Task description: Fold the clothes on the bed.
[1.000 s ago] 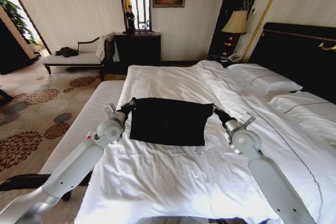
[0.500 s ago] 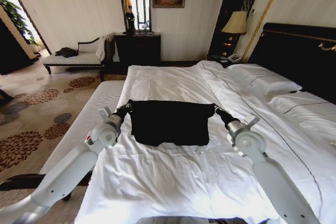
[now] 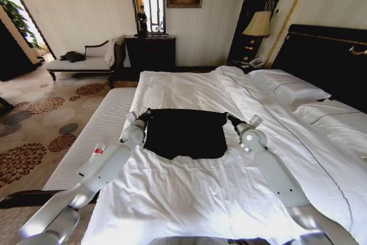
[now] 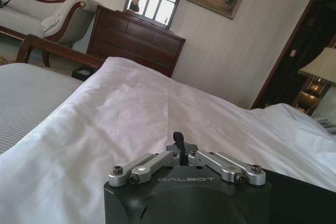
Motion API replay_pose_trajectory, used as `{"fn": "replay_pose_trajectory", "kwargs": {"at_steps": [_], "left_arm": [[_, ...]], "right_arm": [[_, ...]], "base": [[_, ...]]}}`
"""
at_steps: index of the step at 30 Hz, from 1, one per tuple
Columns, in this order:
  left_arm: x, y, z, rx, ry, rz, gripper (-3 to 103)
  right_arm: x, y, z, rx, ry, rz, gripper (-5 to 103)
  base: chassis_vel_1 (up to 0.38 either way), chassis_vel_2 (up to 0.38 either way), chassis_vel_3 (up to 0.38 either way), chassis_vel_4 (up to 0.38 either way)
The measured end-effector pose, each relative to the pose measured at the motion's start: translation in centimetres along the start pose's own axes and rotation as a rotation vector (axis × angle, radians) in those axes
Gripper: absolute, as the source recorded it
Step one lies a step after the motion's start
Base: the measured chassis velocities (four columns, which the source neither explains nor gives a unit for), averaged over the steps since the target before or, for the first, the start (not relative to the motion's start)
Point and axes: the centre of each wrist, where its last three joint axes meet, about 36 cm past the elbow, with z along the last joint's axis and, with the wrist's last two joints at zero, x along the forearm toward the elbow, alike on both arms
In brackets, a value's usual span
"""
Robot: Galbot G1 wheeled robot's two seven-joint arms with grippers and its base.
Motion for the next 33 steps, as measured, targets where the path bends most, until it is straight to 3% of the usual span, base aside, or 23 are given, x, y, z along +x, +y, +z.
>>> {"fn": "replay_pose_trajectory", "kwargs": {"at_steps": [5,12,14,20,23,27,29,33], "left_arm": [[-2.0,-0.3,2.2,-0.021,-0.004,0.001,2],[-1.7,0.1,3.8,-0.021,-0.024,0.006,2],[-0.9,0.9,5.1,-0.011,-0.083,0.007,2],[0.4,1.9,7.0,-0.005,-0.134,0.007,2],[1.6,3.2,8.8,-0.029,-0.196,0.019,2],[2.6,4.0,10.3,-0.046,-0.211,0.03,2],[4.0,4.4,12.7,-0.076,-0.253,0.047,2],[5.0,4.5,13.8,-0.095,-0.269,0.061,2]], "right_arm": [[-1.9,-0.8,1.4,0.014,-0.027,0.005,0],[-1.6,-1.4,2.7,0.026,-0.067,-0.035,0],[-1.1,-2.5,4.7,0.085,-0.139,-0.07,0],[-0.1,-3.5,8.2,0.118,-0.192,-0.088,0],[1.5,-4.4,11.5,0.171,-0.22,-0.093,0],[2.6,-5.1,13.8,0.212,-0.23,-0.096,0],[4.6,-6.2,16.1,0.268,-0.238,-0.108,0],[5.7,-6.6,16.4,0.297,-0.248,-0.115,0]], "base": [[0.0,0.0,0.0,0.0],[0.0,0.0,0.0,0.0],[0.0,0.0,0.0,0.0],[0.0,0.0,0.0,0.0],[0.0,0.0,0.0,0.0],[0.0,0.0,0.0,0.0],[0.0,0.0,0.0,0.0],[0.0,0.0,0.0,0.0]]}}
